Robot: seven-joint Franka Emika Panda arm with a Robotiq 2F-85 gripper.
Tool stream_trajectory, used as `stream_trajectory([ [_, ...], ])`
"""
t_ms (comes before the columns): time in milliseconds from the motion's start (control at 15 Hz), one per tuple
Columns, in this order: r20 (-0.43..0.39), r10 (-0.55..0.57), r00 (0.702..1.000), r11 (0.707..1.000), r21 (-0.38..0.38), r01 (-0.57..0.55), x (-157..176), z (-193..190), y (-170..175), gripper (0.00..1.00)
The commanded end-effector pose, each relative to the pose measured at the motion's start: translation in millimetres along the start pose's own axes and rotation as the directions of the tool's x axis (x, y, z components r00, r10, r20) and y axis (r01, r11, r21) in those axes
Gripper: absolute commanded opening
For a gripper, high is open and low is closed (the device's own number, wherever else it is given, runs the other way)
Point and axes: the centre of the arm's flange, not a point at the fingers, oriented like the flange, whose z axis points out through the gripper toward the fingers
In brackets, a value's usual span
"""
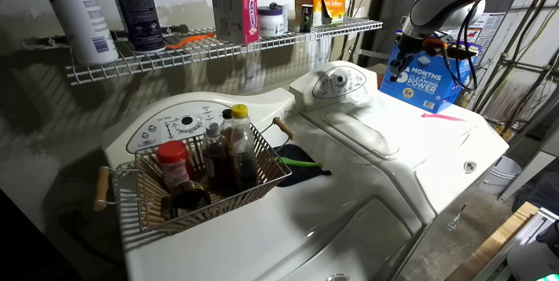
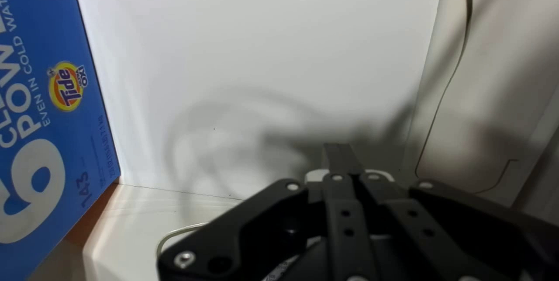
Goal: Press a button on the washing machine
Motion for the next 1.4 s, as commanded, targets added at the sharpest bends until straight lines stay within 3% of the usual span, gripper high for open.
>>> stream_trajectory([
  [0, -0.011, -0.011, 1.0, 1.0, -0.004, 0.011, 12, 7, 6, 0.0],
  [667, -0.058, -0.037, 0.998, 0.999, -0.04, 0.035, 66, 45, 60, 0.0],
  [1333, -0.098, -0.059, 0.993, 0.996, -0.073, 0.052, 114, 82, 76, 0.0],
])
